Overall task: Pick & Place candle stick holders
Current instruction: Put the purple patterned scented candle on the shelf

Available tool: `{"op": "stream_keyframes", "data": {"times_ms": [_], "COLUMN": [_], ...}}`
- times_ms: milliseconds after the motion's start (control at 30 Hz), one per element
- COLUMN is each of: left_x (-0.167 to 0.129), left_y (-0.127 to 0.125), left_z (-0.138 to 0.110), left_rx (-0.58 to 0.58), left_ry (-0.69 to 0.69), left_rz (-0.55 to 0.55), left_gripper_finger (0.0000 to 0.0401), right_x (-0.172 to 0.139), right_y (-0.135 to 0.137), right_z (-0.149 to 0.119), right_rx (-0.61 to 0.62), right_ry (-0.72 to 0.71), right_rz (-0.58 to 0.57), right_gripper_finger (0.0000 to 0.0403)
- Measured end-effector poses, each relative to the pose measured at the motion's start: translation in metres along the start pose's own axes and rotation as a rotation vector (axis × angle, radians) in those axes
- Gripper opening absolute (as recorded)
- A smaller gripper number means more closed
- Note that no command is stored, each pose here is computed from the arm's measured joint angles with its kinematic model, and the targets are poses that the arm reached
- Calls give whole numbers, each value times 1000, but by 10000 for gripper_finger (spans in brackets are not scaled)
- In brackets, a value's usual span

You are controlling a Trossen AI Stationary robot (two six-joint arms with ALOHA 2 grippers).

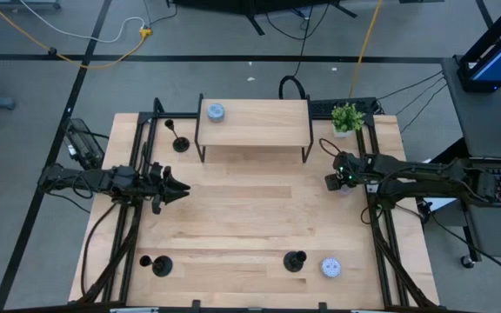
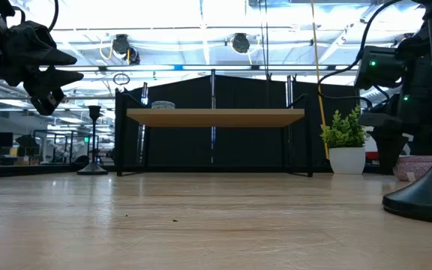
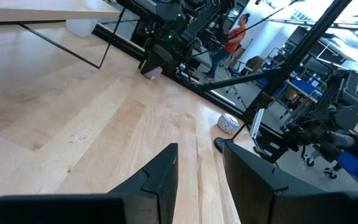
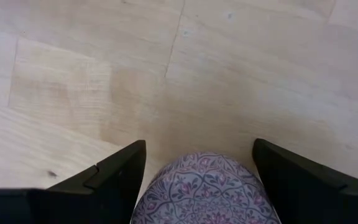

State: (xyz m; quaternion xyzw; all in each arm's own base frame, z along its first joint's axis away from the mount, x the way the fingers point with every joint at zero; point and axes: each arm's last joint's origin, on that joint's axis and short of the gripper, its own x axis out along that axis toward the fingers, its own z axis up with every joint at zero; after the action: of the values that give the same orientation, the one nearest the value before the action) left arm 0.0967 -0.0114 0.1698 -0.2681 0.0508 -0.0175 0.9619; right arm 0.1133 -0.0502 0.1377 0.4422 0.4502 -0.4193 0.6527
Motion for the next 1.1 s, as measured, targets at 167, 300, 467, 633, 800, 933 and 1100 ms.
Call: {"op": "stream_keyframes", "data": {"times_ms": [167, 300, 467, 633, 800, 933, 1100], "left_x": [0, 0, 0, 0, 0, 0, 0], "left_y": [0, 0, 0, 0, 0, 0, 0], "left_z": [0, 0, 0, 0, 0, 0, 0], "left_rx": [-2, -2, -2, -2, -6, -4, 2], "left_ry": [0, 0, 0, 0, 0, 0, 0], "left_rz": [0, 0, 0, 0, 0, 0, 0], "left_gripper_finger": [131, 131, 131, 131, 131, 131, 131], "right_x": [0, 0, -2, -4, -7, -9, -9], "right_y": [-1, -1, 0, -2, -8, -8, -4], "right_z": [0, -1, -1, -3, -8, -10, -8], "right_rx": [-19, -25, -43, -35, -2, 18, 16], "right_ry": [6, 7, 30, 33, 87, 107, 95], "right_rz": [-5, -12, 26, 38, 4, 20, 79], "right_gripper_finger": [314, 357, 394, 397, 398, 399, 400]}}
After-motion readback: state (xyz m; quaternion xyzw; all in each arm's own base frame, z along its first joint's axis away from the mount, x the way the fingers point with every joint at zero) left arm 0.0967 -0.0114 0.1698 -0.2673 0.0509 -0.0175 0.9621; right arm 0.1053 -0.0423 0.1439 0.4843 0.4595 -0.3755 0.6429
